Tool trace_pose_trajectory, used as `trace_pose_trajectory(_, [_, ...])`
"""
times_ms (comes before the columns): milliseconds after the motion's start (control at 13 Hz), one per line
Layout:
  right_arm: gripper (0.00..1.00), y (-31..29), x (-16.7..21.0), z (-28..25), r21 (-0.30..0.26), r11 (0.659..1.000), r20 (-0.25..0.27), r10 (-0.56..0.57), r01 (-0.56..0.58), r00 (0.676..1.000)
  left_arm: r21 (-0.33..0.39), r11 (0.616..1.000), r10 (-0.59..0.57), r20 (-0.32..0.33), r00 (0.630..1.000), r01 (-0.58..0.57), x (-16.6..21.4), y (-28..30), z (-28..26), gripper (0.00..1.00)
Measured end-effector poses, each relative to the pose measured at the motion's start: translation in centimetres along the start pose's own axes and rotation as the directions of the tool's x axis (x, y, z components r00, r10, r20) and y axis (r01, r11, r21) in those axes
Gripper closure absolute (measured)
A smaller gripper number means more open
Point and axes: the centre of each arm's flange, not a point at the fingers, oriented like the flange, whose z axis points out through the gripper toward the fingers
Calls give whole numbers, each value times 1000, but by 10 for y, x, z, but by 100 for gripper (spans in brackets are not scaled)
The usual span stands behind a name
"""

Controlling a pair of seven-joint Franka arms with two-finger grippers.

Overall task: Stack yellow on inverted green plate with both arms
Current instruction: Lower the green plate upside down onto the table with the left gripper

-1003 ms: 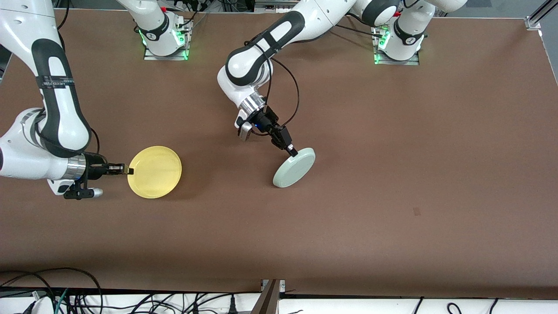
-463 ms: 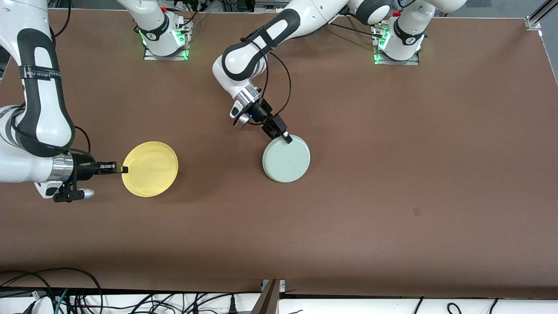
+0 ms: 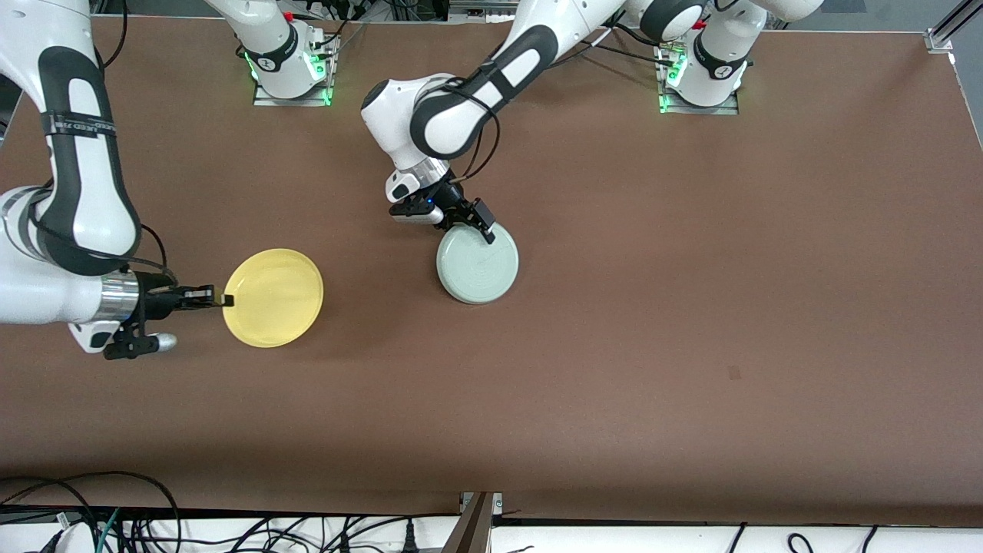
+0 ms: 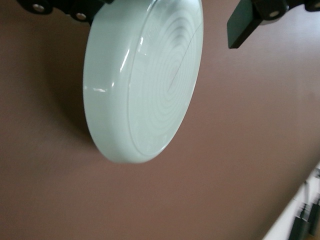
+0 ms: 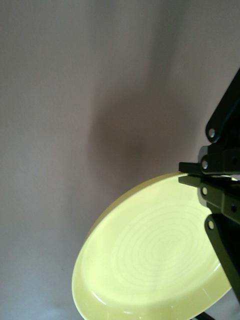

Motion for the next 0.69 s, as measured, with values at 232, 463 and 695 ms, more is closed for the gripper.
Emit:
trace_pose_trajectory(232, [98, -23, 2, 11, -2, 1000, 32, 3, -3, 999, -206, 973, -100, 4, 995, 99, 31, -15, -3, 0])
trace_pose_trajectory(463, [98, -18, 1, 9, -4, 1000, 31, 10, -10, 999, -366, 919, -156, -3, 988, 144, 39, -9, 7, 0])
trace_pose_trajectory(695, [98, -10, 0, 7, -8, 1000, 28, 16, -16, 999, -394, 911, -136, -10, 991, 121, 20, 10, 21, 0])
